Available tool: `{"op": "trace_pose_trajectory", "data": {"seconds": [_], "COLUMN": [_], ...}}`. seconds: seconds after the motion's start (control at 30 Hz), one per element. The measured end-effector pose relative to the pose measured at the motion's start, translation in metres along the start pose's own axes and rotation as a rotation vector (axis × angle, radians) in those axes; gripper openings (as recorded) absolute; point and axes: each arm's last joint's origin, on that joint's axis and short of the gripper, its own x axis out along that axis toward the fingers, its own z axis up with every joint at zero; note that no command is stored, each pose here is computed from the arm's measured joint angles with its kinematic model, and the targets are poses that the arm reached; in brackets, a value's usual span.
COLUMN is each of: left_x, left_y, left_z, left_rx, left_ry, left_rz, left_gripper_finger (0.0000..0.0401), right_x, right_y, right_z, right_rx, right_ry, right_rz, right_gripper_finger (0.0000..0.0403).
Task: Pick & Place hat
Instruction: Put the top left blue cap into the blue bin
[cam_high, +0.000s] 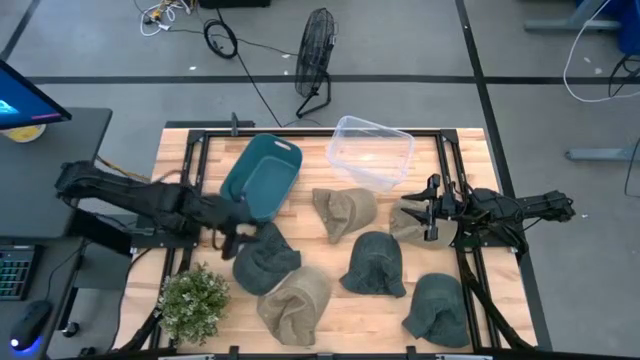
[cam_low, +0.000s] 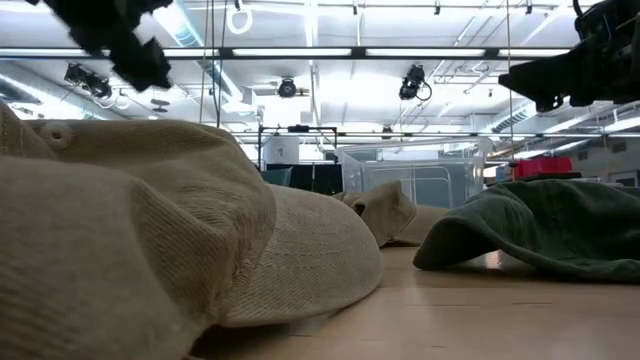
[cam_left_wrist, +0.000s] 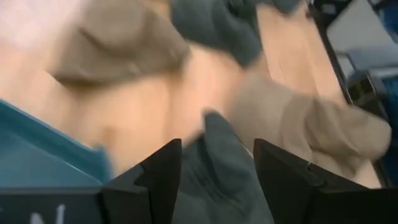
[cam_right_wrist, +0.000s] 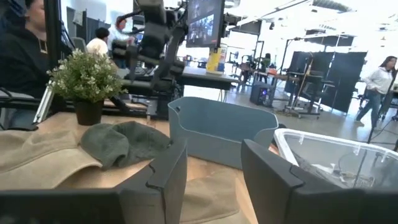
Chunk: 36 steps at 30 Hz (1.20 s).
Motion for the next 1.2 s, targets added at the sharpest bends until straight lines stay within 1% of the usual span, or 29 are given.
{"op": "trace_pose_trajectory", "data": {"seconds": [0.07, 0.2, 0.3, 0.4, 0.53, 0.67, 0.97, 1.0, 1.07, 1.13, 1.2], "left_x": [0.013, 0.039, 0.056, 0.069, 0.079, 0.088, 0.108, 0.108, 0.109, 0.107, 0.104], "left_y": [-0.007, -0.021, -0.029, -0.036, -0.040, -0.040, -0.038, -0.039, -0.039, -0.040, -0.042], "left_z": [-0.005, -0.015, -0.020, -0.023, -0.029, -0.034, -0.047, -0.048, -0.047, -0.045, -0.037], "left_rx": [-0.007, 0.001, 0.024, 0.034, 0.057, 0.062, 0.075, 0.079, 0.082, 0.084, 0.076], "left_ry": [0.075, 0.188, 0.224, 0.225, 0.263, 0.302, 0.390, 0.392, 0.386, 0.377, 0.356], "left_rz": [-0.025, -0.037, -0.044, -0.059, -0.056, -0.038, -0.002, -0.005, -0.012, -0.017, -0.022], "left_gripper_finger": [0.0201, 0.0194, 0.0193, 0.0193, 0.0193, 0.0193, 0.0188, 0.0180, 0.0151, 0.0105, 0.0047], "right_x": [0.000, 0.000, 0.000, 0.000, 0.000, 0.000, 0.000, 0.000, 0.000, 0.000, 0.000], "right_y": [0.000, 0.000, 0.000, 0.000, 0.000, 0.000, 0.000, 0.000, 0.000, 0.000, 0.000], "right_z": [0.000, 0.000, -0.001, -0.002, -0.001, -0.001, -0.001, -0.001, -0.001, -0.001, -0.001], "right_rx": [0.002, 0.012, 0.044, 0.071, 0.095, 0.097, 0.148, 0.148, 0.148, 0.148, 0.147], "right_ry": [0.000, 0.001, 0.007, 0.017, 0.015, 0.015, 0.015, 0.015, 0.015, 0.015, 0.015], "right_rz": [0.001, 0.001, 0.001, 0.003, 0.004, 0.005, 0.005, 0.005, 0.005, 0.004, 0.004], "right_gripper_finger": [0.0155, 0.0155, 0.0155, 0.0155, 0.0155, 0.0155, 0.0155, 0.0155, 0.0155, 0.0155, 0.0155]}}
